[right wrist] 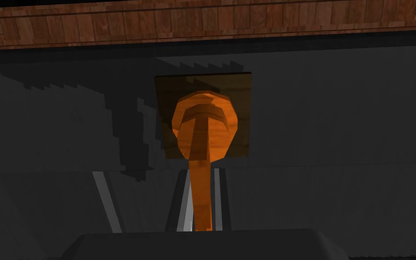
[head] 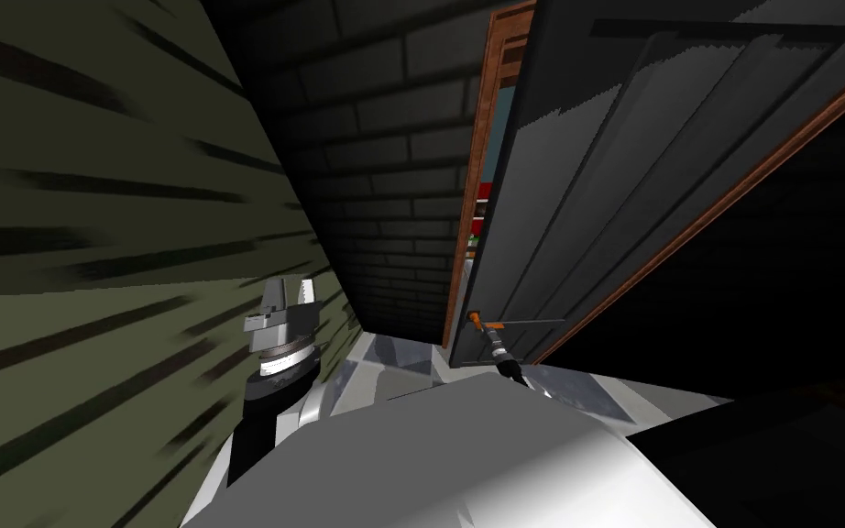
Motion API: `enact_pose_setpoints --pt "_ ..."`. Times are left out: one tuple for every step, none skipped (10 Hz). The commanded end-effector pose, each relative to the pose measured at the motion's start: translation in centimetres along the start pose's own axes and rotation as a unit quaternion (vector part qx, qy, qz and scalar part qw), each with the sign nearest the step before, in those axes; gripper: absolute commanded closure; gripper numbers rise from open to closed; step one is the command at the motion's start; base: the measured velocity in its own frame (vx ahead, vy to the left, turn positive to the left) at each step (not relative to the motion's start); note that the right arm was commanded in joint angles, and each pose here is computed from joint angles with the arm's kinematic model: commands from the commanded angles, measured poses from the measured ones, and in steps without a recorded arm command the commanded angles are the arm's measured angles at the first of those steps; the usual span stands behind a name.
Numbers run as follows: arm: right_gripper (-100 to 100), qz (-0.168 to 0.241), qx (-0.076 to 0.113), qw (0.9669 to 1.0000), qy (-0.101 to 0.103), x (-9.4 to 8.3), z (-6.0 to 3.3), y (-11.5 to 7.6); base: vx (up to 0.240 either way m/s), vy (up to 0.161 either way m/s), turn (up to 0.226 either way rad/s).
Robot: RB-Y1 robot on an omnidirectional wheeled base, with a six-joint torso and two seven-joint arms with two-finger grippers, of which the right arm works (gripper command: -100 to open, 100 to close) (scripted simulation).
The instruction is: Pull the door open
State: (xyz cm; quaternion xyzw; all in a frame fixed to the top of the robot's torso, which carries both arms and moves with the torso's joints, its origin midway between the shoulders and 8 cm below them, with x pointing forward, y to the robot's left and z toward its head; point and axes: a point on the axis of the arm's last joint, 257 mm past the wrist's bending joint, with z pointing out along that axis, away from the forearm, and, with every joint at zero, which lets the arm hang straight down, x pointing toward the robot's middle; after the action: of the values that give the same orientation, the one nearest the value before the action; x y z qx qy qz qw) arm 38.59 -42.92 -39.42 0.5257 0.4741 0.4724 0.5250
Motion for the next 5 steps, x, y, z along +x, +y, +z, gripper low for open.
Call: enact_pose_setpoints --pt "100 0.0 0.0 1.0 0.0 0.0 0.0 0.0 -0.093 -0.017 0.029" --pt "100 0.001 0.002 1.0 0.006 0.1 -0.56 -0.2 -0.155 -0.008 0.156" --pt "100 0.001 0.001 1.0 0.008 0.0 -0.77 -0.1 -0.216 -0.048 0.17" --pt "100 0.001 0.001 0.9999 0.011 -0.1 -1.01 -0.1 -0.204 -0.102 0.156" --pt "100 0.001 0.0 0.9999 0.014 -0.1 -1.26 -0.1 -0.24 -0.09 0.194"
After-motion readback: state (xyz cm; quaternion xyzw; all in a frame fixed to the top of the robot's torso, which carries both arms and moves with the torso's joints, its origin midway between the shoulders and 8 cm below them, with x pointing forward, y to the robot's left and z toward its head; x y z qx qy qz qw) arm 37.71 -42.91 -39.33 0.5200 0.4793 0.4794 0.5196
